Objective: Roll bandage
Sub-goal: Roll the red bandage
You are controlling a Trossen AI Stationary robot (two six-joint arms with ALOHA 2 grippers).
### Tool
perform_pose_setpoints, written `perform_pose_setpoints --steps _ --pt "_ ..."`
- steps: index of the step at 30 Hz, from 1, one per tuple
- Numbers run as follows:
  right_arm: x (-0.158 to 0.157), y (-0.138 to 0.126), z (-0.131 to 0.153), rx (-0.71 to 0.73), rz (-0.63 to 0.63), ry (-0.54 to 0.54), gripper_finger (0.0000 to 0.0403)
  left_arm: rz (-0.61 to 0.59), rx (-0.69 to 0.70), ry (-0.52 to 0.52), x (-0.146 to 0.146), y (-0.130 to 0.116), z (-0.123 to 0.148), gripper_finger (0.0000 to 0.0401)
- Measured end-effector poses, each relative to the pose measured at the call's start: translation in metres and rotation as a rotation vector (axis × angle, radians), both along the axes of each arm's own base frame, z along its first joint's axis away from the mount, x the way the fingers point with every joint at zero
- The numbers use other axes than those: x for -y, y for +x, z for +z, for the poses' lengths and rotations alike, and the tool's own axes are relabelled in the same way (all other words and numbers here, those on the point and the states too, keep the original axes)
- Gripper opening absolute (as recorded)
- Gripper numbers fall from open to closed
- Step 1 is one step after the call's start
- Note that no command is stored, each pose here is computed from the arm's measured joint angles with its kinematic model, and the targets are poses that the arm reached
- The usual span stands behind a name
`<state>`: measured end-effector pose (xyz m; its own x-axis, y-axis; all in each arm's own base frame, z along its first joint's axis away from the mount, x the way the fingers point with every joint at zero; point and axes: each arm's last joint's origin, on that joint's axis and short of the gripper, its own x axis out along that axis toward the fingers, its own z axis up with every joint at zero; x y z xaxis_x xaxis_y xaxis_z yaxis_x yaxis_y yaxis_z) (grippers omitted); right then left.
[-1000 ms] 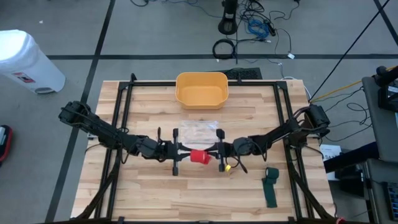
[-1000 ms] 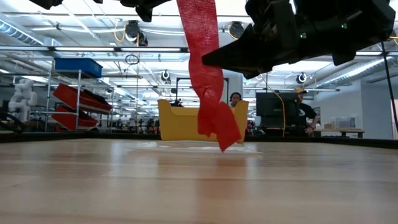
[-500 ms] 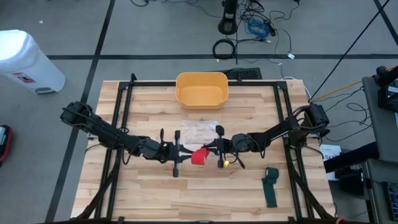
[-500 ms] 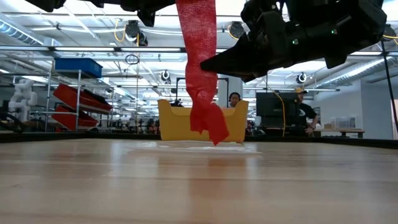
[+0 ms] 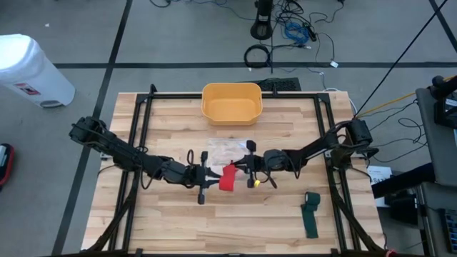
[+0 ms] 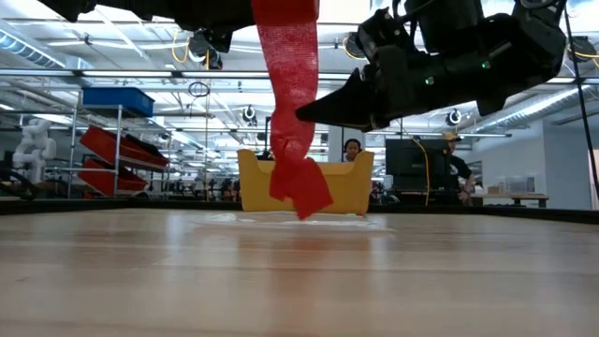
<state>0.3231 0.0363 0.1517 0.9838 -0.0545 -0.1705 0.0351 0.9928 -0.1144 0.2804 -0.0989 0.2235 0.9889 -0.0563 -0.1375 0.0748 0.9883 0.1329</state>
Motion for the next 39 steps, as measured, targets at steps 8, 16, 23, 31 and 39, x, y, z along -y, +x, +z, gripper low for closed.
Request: perform_pose_setpoints --steps 8,16,23,31,39 --pt "0.007 0.001 0.002 0.020 -0.044 -0.022 0.0000 0.006 -0.055 0.016 -0.001 -0.001 -0.006 0.0013" --pt "0.008 0.001 0.005 0.043 -0.098 -0.073 0.0000 0.014 -0.107 0.010 -0.001 -0.002 -0.011 0.0013" --pt "0.008 0.001 0.011 0.099 -0.125 -0.125 0.0000 0.027 -0.144 -0.002 -0.002 -0.003 -0.014 0.0013" --pt "0.003 0.000 0.018 0.153 -0.166 -0.207 0.0000 0.062 -0.173 -0.054 -0.008 -0.004 -0.020 0.0013" --pt "-0.009 -0.006 0.036 0.195 -0.155 -0.309 0.0000 0.096 -0.182 -0.110 -0.016 -0.003 -0.023 0.0013"
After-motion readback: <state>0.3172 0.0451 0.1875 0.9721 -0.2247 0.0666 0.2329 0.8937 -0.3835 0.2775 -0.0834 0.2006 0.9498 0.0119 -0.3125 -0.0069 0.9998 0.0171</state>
